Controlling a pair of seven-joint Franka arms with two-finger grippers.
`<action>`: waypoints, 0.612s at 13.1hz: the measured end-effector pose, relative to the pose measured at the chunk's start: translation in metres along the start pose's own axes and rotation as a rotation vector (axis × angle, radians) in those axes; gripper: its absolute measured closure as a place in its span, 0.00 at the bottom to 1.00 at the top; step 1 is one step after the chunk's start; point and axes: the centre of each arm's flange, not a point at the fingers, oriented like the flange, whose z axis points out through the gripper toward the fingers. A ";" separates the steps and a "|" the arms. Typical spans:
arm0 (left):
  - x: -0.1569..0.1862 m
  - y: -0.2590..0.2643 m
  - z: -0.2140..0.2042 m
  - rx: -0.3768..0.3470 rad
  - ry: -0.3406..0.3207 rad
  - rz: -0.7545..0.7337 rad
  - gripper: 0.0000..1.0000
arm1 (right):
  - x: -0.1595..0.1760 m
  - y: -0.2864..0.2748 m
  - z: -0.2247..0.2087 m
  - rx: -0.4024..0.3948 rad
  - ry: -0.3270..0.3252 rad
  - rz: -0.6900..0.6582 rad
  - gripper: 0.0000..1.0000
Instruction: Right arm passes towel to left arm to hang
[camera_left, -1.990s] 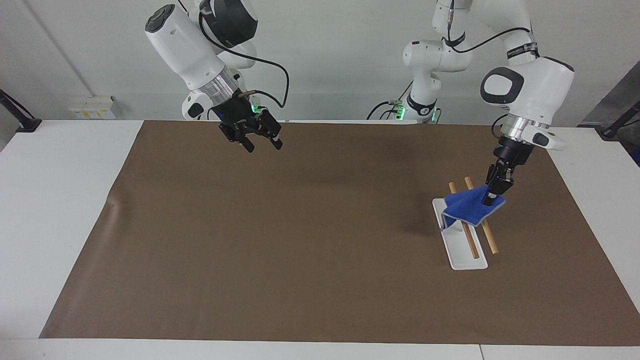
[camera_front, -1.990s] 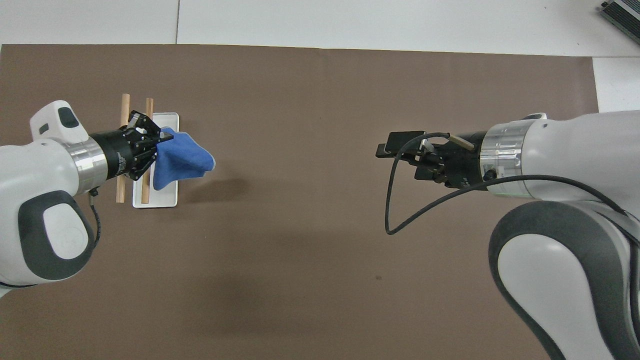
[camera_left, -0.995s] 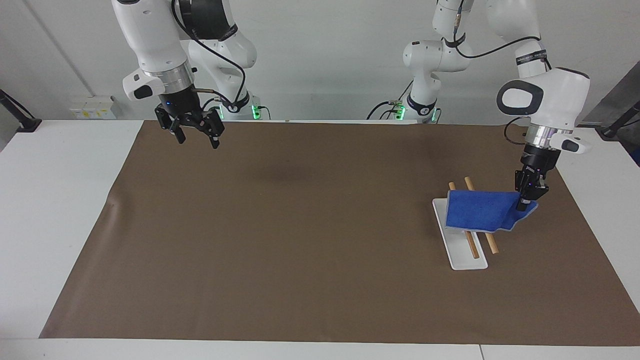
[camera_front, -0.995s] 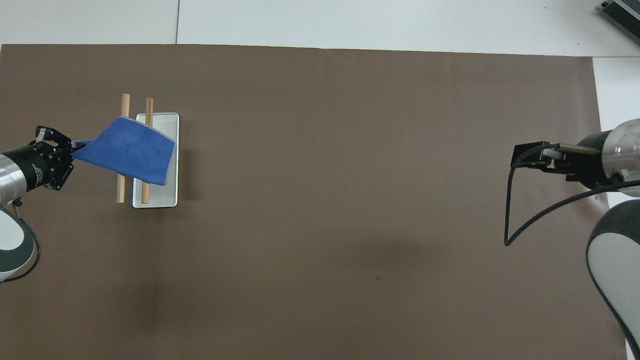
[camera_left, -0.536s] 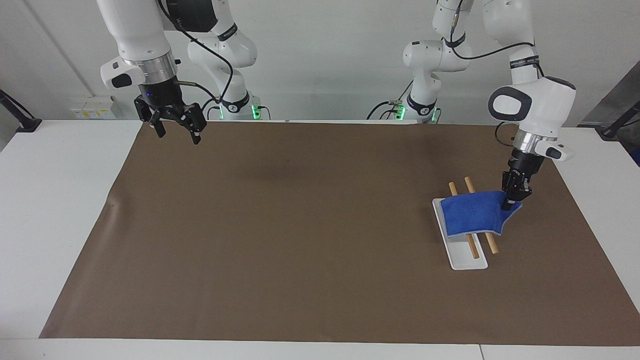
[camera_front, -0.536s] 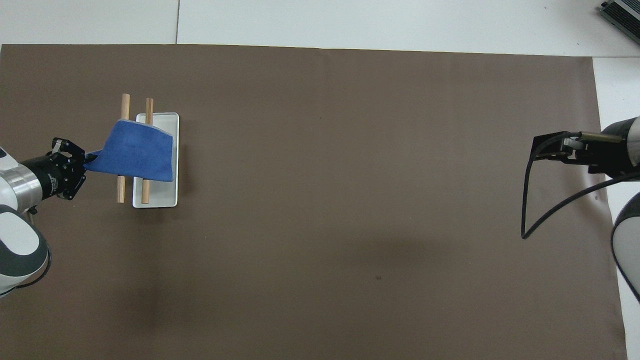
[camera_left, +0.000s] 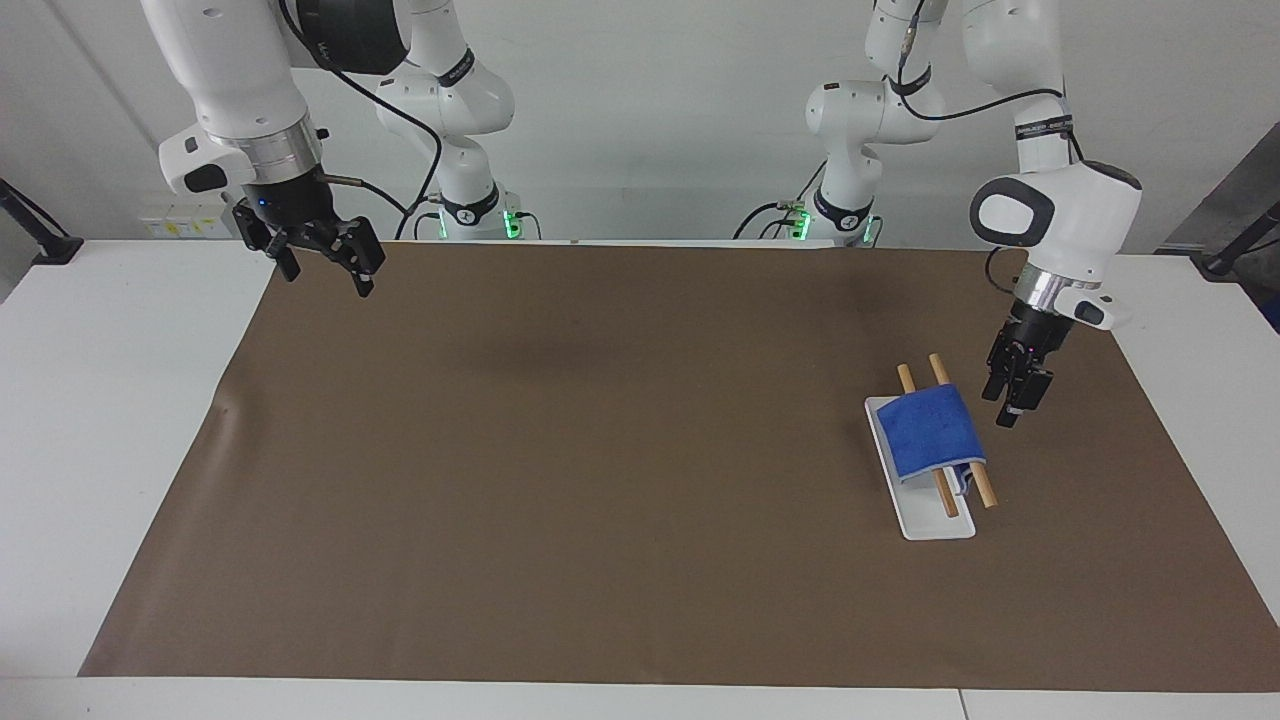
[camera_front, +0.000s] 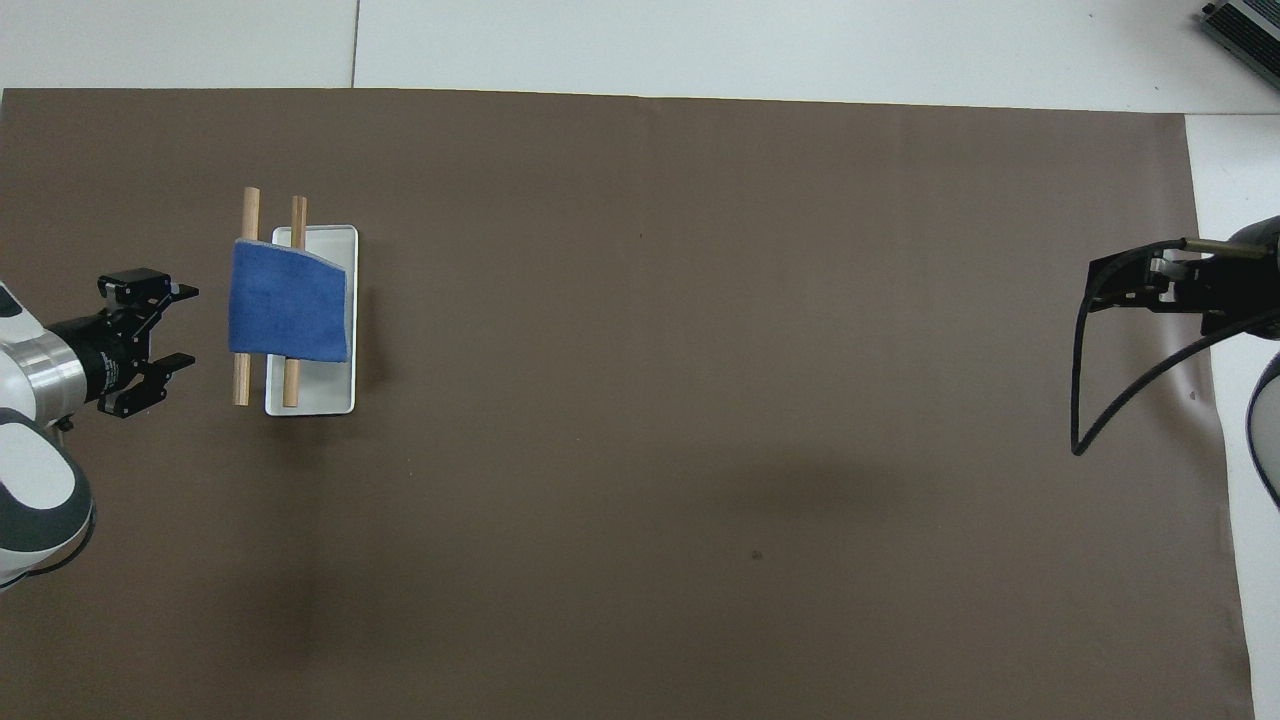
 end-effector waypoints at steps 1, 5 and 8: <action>0.010 0.006 -0.011 0.054 -0.020 0.065 0.10 | -0.001 0.000 0.001 -0.001 -0.005 -0.008 0.00; 0.043 0.057 -0.085 0.269 -0.039 0.265 0.07 | -0.001 0.001 0.002 -0.003 -0.014 -0.037 0.00; 0.041 0.088 -0.138 0.317 -0.073 0.387 0.07 | -0.005 -0.002 0.006 0.021 -0.047 -0.037 0.00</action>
